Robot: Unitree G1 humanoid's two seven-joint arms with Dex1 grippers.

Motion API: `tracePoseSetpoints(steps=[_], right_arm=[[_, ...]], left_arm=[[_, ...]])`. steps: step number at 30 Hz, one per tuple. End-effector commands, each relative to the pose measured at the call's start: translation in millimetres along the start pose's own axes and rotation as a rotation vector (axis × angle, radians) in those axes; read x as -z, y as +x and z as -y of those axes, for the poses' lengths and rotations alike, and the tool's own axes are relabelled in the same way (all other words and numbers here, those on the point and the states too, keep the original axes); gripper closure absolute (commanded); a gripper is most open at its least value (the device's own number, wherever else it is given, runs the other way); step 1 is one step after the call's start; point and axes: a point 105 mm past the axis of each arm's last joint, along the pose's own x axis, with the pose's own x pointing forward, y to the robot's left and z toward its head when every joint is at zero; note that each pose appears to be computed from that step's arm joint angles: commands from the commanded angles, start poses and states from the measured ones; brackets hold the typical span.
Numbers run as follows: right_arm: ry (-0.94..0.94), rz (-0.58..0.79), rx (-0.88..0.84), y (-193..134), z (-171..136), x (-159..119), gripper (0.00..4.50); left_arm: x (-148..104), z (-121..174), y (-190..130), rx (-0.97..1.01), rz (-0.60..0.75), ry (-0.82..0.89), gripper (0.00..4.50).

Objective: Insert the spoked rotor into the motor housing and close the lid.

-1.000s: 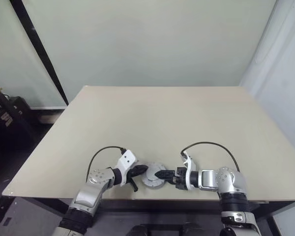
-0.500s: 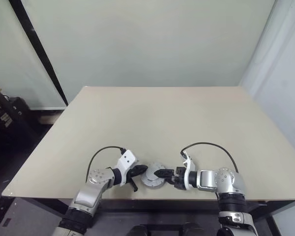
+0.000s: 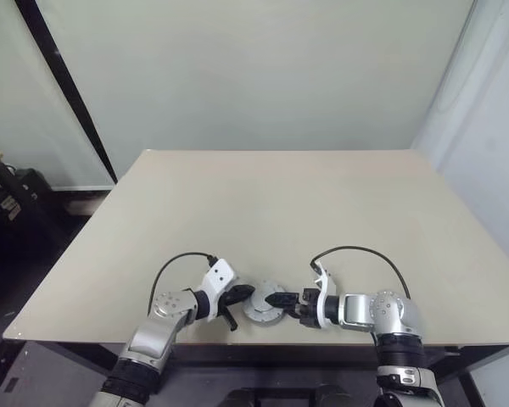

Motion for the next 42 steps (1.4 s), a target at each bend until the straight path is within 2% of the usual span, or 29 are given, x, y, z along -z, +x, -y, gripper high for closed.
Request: tracePoseSetpoints(steps=[1,3,5,7,10,14,15,24,29,32,37,42], right_arm=[[-0.026,0.003,-0.035,4,-11,0,0.03],[-0.020,0.007,-0.032,4,-10,-1,0.03],[-0.011,0.014,-0.021,4,-8,-1,0.39],[-0.004,0.012,-0.020,5,-8,-1,0.94],[0.012,-0.002,-0.032,6,-9,2,2.04],[0.024,-0.014,-0.039,6,-10,5,3.05],[0.025,-0.017,-0.040,6,-10,6,3.19],[0.026,-0.031,-0.048,7,-12,10,3.23],[0.025,-0.029,-0.048,7,-12,10,3.23],[0.023,-0.027,-0.048,7,-12,9,3.23],[0.021,-0.019,-0.051,7,-14,6,3.26],[0.032,-0.008,-0.069,7,-16,4,3.26]], left_arm=[[-3,7,3,0.031,0.008,0.014,4.50],[-3,7,3,0.031,0.009,0.013,4.50],[-3,7,4,0.031,0.010,0.013,4.50],[-3,7,4,0.031,0.010,0.013,4.50],[-3,7,4,0.030,0.010,0.013,4.50],[-3,7,4,0.029,0.010,0.013,4.50],[-3,7,4,0.029,0.010,0.013,4.50],[-4,6,4,0.027,0.013,0.009,4.50],[-12,5,2,0.024,0.070,-0.050,4.50],[-19,0,-3,0.022,0.096,-0.082,3.92],[-20,-12,-26,0.036,0.069,-0.149,2.27],[-31,-36,-53,-0.053,0.176,-0.300,0.51]])
